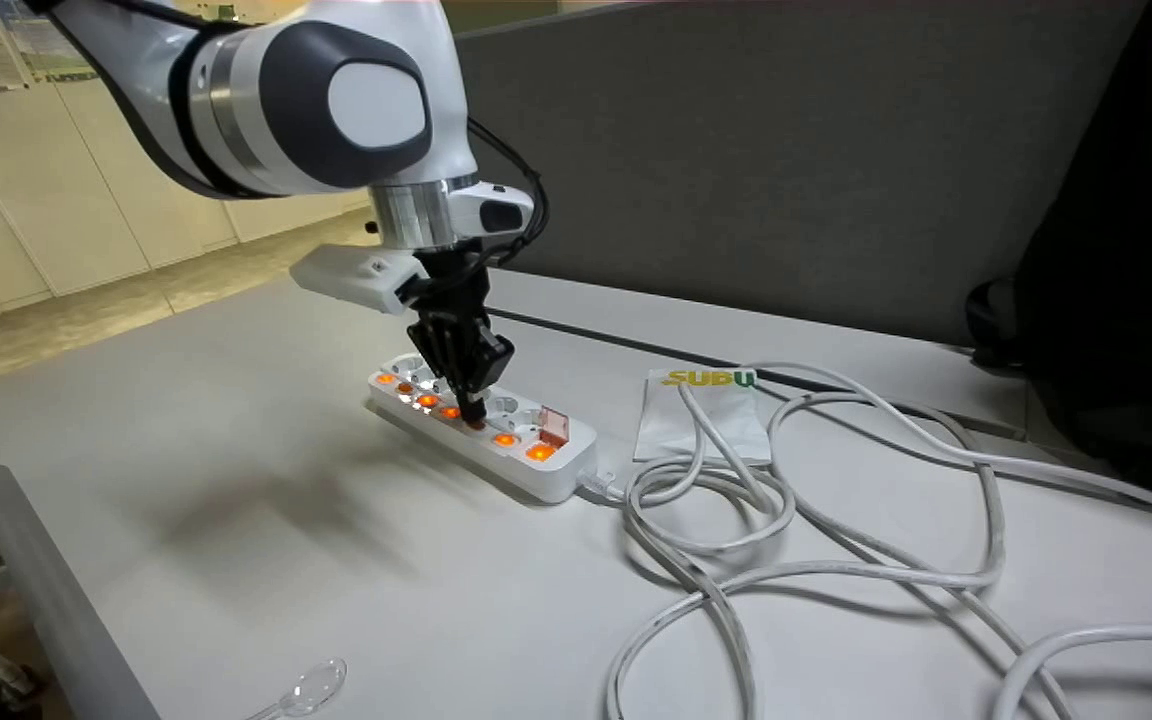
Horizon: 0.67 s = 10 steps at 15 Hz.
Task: Turn on the third switch from the right on the adapter
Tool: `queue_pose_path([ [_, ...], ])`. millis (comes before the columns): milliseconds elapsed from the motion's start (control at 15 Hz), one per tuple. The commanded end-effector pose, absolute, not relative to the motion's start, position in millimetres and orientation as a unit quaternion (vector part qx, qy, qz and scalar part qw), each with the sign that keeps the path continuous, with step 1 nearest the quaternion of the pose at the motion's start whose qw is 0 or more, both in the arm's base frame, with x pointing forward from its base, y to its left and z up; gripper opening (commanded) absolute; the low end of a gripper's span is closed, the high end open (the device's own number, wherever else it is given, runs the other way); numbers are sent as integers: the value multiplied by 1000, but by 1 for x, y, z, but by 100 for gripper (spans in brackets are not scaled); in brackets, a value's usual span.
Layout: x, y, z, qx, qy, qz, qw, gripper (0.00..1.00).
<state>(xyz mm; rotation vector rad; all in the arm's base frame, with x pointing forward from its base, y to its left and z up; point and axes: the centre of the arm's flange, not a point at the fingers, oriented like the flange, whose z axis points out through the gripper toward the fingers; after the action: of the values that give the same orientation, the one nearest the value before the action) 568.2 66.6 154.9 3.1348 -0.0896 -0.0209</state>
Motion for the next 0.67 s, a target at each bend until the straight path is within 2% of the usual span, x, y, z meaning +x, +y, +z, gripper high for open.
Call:
queue_pose_path([
  [0, 573, 69, 141, 1000, -29, -10, 0, 0],
  [600, 565, 72, 109, 995, -76, 60, 38, 0],
])
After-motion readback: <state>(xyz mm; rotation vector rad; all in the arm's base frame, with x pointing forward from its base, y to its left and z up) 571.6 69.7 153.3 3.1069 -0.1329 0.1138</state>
